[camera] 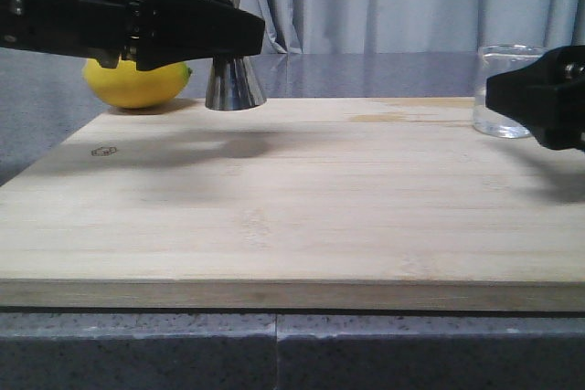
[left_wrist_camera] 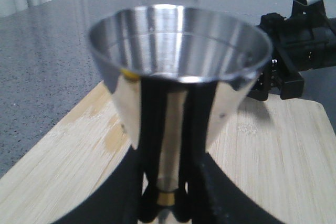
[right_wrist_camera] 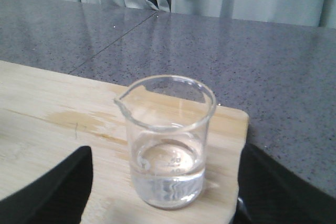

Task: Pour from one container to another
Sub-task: 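Reach the right gripper to the glass beaker and grasp it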

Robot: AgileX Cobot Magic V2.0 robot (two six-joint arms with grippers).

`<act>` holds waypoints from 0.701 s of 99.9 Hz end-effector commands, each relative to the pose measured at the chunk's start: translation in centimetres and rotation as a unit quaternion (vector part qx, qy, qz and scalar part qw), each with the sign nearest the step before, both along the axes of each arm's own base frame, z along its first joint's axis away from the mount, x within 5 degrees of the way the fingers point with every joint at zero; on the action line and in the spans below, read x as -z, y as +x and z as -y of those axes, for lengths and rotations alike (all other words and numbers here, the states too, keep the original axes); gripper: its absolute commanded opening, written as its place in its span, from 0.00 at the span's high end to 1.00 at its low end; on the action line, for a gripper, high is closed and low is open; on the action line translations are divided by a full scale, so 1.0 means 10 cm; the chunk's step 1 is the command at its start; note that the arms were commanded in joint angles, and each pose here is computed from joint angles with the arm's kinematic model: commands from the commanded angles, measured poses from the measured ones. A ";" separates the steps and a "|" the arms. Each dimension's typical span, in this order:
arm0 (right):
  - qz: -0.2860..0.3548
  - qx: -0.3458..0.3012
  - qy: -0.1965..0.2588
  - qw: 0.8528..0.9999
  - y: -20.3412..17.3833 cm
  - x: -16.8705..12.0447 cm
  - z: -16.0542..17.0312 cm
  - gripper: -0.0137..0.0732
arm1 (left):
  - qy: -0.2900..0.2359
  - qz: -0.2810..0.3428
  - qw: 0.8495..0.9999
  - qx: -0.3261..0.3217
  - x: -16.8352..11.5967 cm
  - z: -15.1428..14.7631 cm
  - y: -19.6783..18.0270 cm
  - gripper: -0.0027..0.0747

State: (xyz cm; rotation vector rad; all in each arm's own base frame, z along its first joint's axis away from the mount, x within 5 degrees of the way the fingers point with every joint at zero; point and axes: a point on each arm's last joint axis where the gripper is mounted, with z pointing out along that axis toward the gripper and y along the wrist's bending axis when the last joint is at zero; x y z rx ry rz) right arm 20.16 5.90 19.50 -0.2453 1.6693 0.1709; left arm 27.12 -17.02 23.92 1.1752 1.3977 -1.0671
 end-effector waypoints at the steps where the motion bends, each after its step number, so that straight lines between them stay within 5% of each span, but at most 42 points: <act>1: 0.069 -0.005 0.017 0.997 0.06 -0.16 -0.03 0.27 | -0.080 0.022 0.996 0.023 -0.33 0.03 -0.07 0.99; 70: 0.087 -0.007 0.019 0.996 0.27 -0.11 -0.10 0.27 | -0.080 0.022 0.996 0.023 -0.33 0.03 -0.07 0.99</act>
